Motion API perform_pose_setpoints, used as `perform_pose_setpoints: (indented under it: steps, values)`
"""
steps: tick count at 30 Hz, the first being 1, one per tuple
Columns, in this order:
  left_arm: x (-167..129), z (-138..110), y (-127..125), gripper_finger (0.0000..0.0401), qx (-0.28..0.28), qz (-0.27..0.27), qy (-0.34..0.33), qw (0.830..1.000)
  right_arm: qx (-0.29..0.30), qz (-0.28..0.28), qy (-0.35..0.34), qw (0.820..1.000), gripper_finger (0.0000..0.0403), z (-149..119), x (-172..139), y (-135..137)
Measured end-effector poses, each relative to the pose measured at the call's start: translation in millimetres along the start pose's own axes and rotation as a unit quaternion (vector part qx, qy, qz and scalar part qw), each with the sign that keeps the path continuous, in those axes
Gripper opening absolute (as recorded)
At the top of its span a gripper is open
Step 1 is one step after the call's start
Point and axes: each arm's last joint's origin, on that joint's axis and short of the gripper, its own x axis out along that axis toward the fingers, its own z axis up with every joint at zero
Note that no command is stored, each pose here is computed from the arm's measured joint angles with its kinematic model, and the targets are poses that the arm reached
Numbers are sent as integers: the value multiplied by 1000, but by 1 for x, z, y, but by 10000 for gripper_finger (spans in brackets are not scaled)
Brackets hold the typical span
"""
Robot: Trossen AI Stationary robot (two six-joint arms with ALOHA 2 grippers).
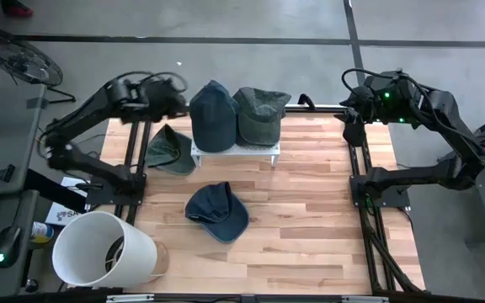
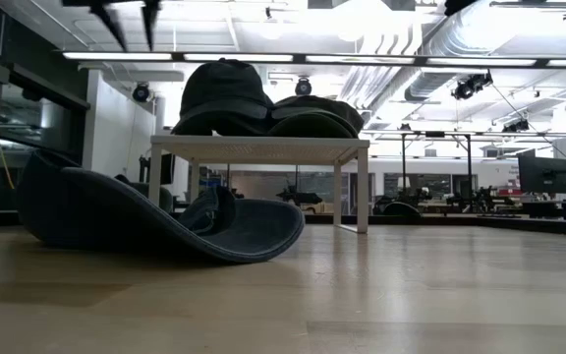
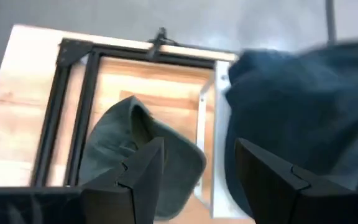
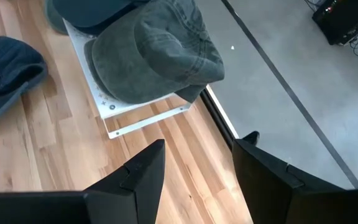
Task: Pick & Place hat
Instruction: Stack the gray cap on top of the other gray cap on the shelf
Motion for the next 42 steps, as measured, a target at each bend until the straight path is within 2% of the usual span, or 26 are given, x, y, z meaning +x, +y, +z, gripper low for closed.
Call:
perform_pose_setpoints:
  steps: [4,10,14,18,21,25,29,35,42]
  values:
    - [7,-19,23,192,-76,-33,-29,996,-1,8,-3,1000,181,0,0,0]
    - [54,-54,34,192,-158,-40,18,986,1,6,-13,1000,181,2,0,-1]
    - [88,-76,37,193,-198,-15,37,979,1,6,-13,1000,181,2,0,-1]
    - [111,-92,48,193,-252,30,17,967,1,6,-13,1000,181,2,0,-1]
    - [120,-98,51,193,-254,36,0,966,1,6,-13,1000,181,2,0,-1]
    - [126,-99,49,204,-244,20,-28,969,1,6,-13,1000,181,2,0,-1]
    - [127,-95,51,240,-246,27,-69,966,0,8,-8,1000,181,1,0,-1]
    - [140,-77,59,286,-294,57,-40,953,0,9,-3,1000,181,0,0,-1]
    - [160,-49,62,291,-325,46,-29,944,3,9,-2,1000,181,0,0,-1]
